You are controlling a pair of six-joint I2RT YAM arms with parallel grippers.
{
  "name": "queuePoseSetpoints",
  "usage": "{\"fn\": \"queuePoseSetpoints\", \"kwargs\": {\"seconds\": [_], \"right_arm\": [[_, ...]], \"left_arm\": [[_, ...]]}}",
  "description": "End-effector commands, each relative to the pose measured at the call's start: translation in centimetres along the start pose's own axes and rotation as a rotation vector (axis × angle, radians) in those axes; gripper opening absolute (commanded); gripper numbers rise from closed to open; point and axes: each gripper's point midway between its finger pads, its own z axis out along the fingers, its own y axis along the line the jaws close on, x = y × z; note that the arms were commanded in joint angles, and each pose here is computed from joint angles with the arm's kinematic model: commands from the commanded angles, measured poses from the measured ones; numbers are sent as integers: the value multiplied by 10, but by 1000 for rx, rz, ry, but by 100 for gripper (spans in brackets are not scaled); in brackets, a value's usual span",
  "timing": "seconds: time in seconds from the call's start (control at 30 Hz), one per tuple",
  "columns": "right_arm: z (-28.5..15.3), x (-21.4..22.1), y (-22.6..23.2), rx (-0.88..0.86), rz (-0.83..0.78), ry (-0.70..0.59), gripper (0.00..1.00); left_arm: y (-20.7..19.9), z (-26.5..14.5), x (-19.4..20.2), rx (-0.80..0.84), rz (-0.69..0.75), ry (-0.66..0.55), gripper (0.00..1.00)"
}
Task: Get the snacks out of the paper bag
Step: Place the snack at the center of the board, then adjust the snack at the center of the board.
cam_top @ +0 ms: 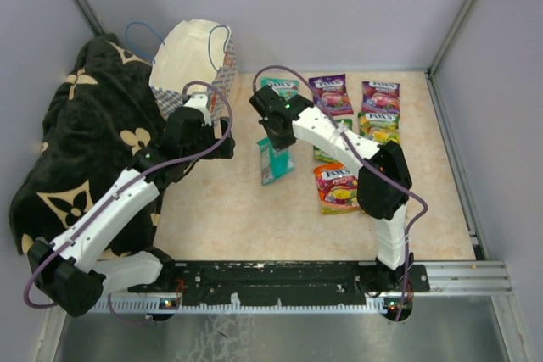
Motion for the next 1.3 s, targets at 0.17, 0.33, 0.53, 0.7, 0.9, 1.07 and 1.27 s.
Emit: {"fn": "queuePoseSetpoints", "kwargs": {"seconds": [0.17, 0.33, 0.53, 0.7, 0.9, 1.07, 1.27], "right_arm": [[-50, -14, -38, 136, -103, -14, 4], [-48, -17, -45, 188, -128, 28, 1], [-36, -22, -25, -58, 8, -94, 48], [-25, -26, -22, -413, 227, -237, 44], [1, -31, -49, -505, 391, -295, 38], [25, -25, -47, -569, 446, -263, 34], [54, -11, -40, -583, 478, -213, 33]], "left_arm": [[2, -1, -2, 35, 69, 33, 99], [3, 0, 2, 53, 67, 43, 99], [-9, 9, 24, 143, 75, 120, 99], [-21, 16, 42, 215, 69, 169, 99], [-25, 18, 45, 236, 62, 176, 99], [-21, 13, 47, 222, 63, 178, 99], [-18, 10, 48, 210, 58, 178, 99]]}}
